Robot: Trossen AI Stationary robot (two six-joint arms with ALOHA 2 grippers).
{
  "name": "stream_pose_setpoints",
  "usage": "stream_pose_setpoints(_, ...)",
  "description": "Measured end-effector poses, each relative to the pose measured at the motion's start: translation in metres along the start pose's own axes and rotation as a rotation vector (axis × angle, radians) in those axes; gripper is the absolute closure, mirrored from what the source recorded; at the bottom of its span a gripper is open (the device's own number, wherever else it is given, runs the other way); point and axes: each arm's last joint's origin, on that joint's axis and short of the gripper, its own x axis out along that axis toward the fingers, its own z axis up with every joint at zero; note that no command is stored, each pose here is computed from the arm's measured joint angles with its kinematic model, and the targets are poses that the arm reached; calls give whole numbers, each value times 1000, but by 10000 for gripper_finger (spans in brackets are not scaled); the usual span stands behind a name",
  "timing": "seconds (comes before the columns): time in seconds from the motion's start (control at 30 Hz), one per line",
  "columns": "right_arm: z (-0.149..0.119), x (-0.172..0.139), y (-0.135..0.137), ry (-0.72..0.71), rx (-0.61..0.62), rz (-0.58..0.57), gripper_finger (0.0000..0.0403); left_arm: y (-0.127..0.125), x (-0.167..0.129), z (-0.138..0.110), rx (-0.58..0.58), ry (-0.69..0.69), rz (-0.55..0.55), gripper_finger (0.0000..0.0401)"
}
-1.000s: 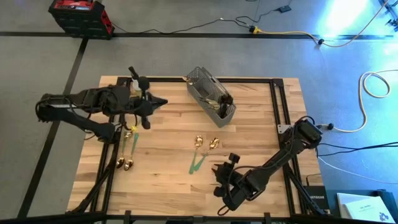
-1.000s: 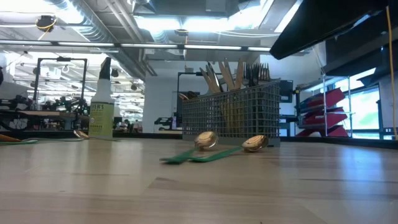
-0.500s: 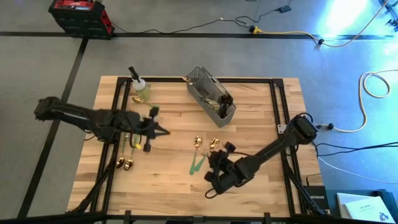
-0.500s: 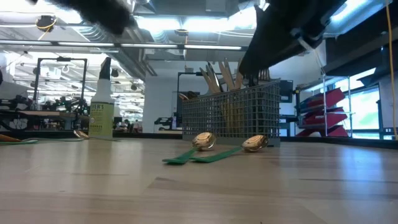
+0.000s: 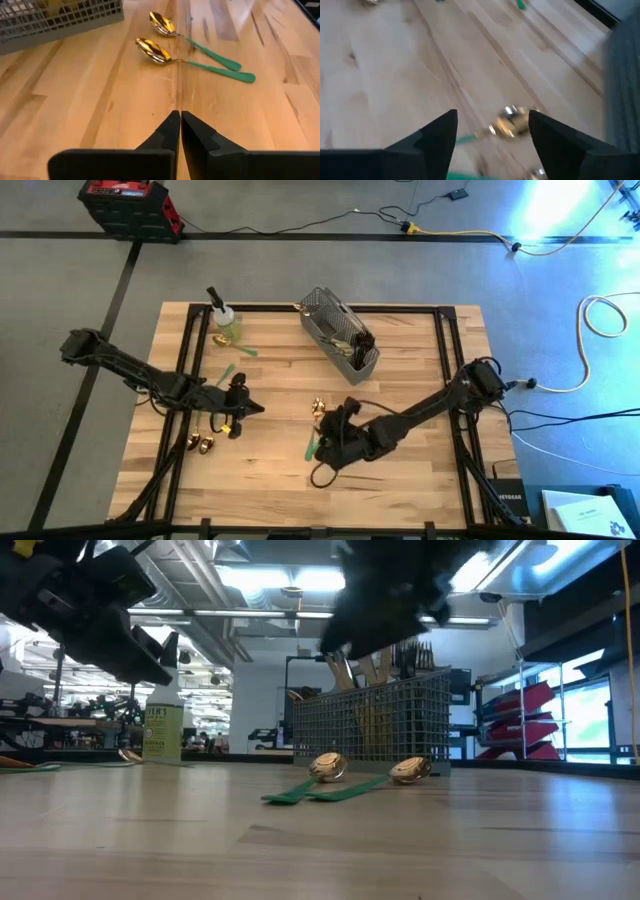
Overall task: Sort silverware
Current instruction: Put the green spoon on the gray silverware organizer
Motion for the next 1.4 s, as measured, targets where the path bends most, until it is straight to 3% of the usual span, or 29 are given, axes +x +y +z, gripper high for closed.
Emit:
stream_pose_setpoints(0.23,9,24,-23,95,-22,-12,162,-1,1,1,-34,0,-37,401)
stream_pose_setpoints(0.6,24,82,-79,266,100,19,166,-16,38,-8,50,31,-171,401)
stream_pose_setpoints(0.83,12,73,-65,262,62,-55,166,-27,70,-13,154,13,-187,401)
stream_pose_setpoints(1.07,-5,55,-55,289,-1,-175,166,-42,105,0,270,39,-184,401)
stream_pose_setpoints(1.2,-4,56,-55,296,-24,-158,168,-47,115,8,283,35,-183,401)
stream_pose_setpoints(1.3,-5,57,-54,298,-60,-140,190,-48,115,9,284,38,-173,401)
stream_pose_setpoints(1.4,-5,58,-54,298,-73,-136,239,-47,115,6,290,65,-159,401)
